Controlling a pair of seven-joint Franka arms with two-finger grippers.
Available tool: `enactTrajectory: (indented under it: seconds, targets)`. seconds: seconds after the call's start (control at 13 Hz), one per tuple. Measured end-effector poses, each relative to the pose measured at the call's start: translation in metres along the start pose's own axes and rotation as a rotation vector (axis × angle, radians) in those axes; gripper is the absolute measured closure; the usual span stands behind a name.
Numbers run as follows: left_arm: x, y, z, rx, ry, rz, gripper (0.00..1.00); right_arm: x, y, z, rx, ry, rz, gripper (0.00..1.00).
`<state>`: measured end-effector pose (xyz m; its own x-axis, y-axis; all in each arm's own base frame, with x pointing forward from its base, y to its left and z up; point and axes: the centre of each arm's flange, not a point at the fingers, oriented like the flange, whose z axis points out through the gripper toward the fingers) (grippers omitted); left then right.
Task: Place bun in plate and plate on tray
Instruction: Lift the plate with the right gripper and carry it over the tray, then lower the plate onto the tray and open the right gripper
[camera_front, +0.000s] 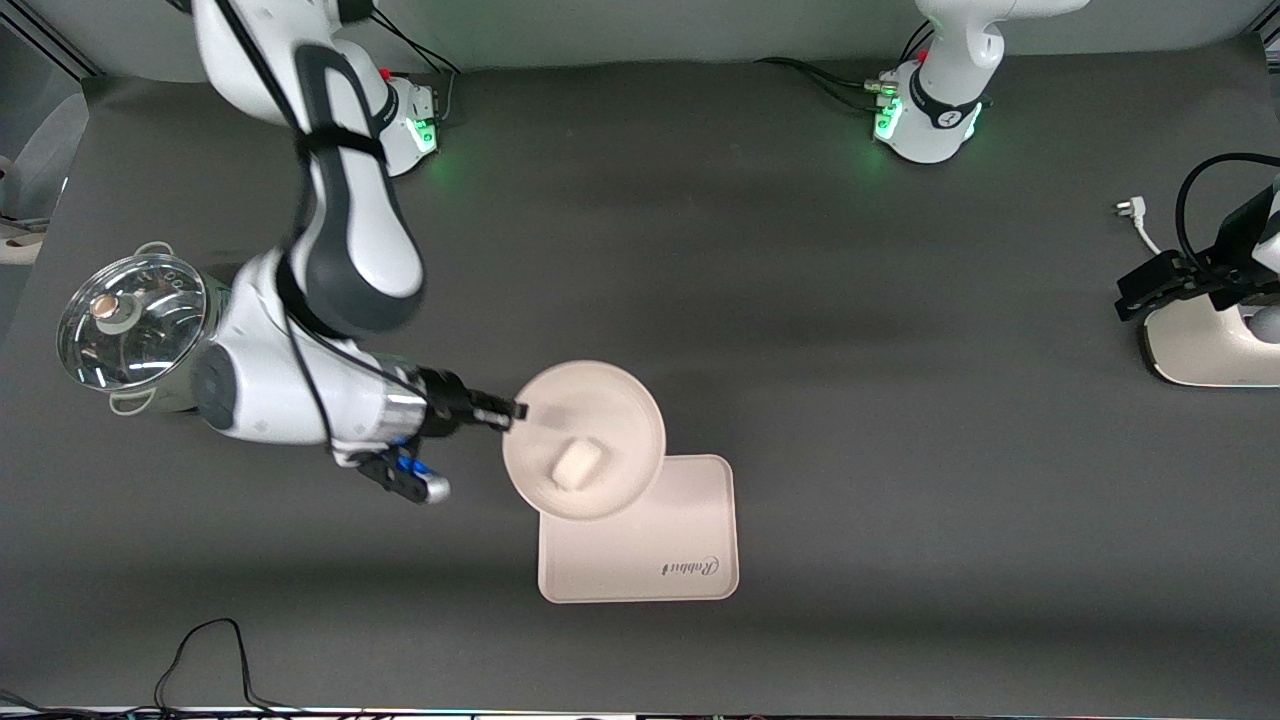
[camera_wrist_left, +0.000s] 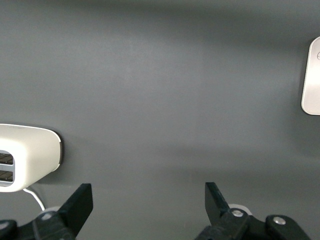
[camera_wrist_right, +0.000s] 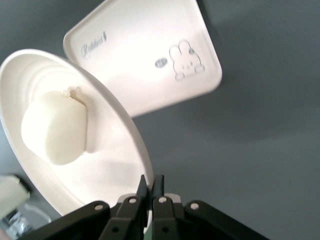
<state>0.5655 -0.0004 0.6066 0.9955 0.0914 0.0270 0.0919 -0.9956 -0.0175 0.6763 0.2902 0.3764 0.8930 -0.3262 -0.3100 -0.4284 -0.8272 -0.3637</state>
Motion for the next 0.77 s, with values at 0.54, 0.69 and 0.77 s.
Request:
enactTrajectory:
  seconds: [0.54,0.69,0.77]
  targets:
    - [0.002,0.001,0.019,0.000,0.000,0.002,0.00,0.057,0.018,0.142,0.000,0.140,0.056,0.95]
    - [0.002,0.001,0.021,0.000,0.000,0.002,0.00,0.060,0.023,0.164,-0.004,0.149,0.059,0.95]
    - [0.002,0.001,0.021,0.000,-0.001,0.002,0.00,0.062,0.026,0.171,-0.008,0.154,0.062,0.95]
